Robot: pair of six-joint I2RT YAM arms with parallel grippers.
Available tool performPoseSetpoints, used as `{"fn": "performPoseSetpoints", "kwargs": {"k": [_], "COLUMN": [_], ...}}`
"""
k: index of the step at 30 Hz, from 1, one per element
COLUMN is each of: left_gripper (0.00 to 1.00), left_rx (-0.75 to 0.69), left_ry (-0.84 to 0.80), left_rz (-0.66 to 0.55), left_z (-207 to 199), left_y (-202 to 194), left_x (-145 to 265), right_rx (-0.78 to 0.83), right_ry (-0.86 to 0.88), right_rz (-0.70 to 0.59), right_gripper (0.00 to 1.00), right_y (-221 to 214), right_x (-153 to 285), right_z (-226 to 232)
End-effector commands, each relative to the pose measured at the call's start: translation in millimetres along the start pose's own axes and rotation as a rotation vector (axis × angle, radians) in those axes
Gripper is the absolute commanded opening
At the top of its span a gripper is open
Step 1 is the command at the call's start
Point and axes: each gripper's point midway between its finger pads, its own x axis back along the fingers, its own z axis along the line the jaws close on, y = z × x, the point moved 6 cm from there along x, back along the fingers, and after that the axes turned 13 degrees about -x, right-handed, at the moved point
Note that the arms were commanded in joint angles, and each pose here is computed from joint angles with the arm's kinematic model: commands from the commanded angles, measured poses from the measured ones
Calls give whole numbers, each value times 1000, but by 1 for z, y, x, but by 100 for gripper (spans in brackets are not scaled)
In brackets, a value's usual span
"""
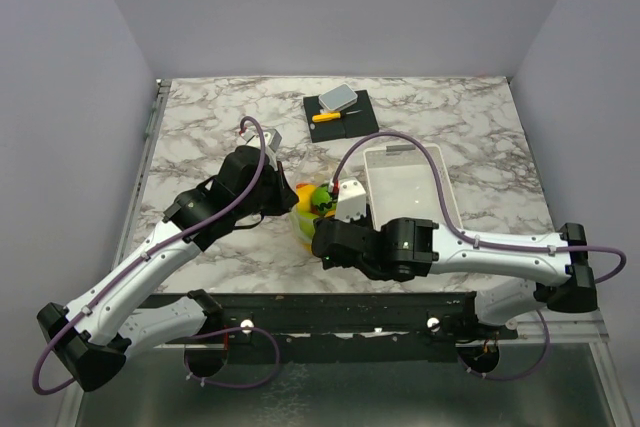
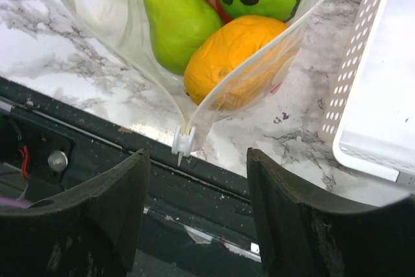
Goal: Place the food in the zip-top bag and seal the zipper
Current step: Zip the zipper food storage bag at the center of the board.
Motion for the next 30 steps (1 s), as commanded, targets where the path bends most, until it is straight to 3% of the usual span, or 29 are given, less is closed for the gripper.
{"fn": "performPoseSetpoints", "kwargs": {"k": [1, 20, 25, 30], "left_gripper": [0, 0, 0, 0], "left_rx": [-20, -46, -51, -51], "left_ry": [-33, -54, -58, -52], "left_rz": [-10, 12, 12, 11], "left_z": [-2, -2, -2, 0], "left_y": [-1, -7, -8, -9], "left_x": [4, 6, 8, 9], "right_rx": [-27, -15, -11, -17], "right_ry": [-50, -60, -67, -58], "right_rz": [-114, -213, -213, -208], "right_gripper": [65, 48, 33, 10], "right_y": [6, 17, 18, 21], "right_x": [-11, -25, -26, -21], "right_z": [1, 17, 19, 20]}}
